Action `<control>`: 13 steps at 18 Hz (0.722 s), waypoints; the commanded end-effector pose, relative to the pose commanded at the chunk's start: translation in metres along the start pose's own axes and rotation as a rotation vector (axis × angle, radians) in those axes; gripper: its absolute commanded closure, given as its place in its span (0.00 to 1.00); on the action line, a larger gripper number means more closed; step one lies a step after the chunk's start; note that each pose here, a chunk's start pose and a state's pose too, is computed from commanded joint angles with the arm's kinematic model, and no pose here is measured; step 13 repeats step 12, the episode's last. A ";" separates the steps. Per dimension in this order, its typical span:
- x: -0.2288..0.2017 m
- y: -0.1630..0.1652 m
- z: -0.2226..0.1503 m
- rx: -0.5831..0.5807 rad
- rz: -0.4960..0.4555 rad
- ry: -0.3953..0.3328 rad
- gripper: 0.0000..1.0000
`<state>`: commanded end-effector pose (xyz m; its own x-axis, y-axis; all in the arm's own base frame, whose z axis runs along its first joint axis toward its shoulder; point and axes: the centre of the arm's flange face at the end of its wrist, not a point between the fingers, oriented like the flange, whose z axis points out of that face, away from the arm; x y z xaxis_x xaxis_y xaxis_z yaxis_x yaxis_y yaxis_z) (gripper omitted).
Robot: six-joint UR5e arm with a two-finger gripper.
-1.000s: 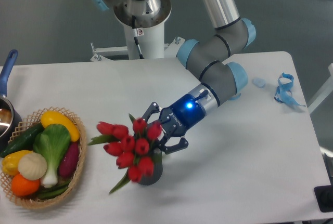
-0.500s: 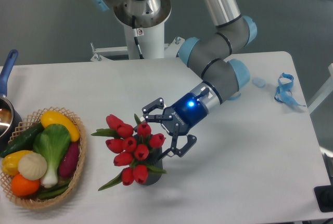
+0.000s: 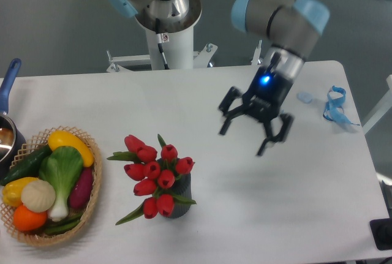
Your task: Insert the flowers into the vase
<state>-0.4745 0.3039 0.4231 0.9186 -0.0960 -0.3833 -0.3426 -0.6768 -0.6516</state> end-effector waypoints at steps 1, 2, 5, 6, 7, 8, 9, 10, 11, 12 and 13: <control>-0.017 0.005 -0.032 -0.062 0.005 -0.070 0.00; -0.034 -0.004 -0.054 -0.090 0.026 -0.115 0.00; -0.038 0.004 -0.073 -0.287 0.137 -0.114 0.00; -0.037 0.011 -0.079 -0.355 0.196 -0.095 0.00; -0.035 0.015 -0.086 -0.397 0.236 -0.063 0.00; -0.035 0.018 -0.092 -0.426 0.271 -0.030 0.00; -0.033 0.022 -0.097 -0.444 0.307 -0.004 0.00; -0.031 0.029 -0.105 -0.455 0.327 0.008 0.00; -0.030 0.034 -0.110 -0.462 0.330 0.008 0.00; -0.030 0.037 -0.111 -0.464 0.324 0.010 0.00; -0.030 0.037 -0.111 -0.464 0.324 0.010 0.00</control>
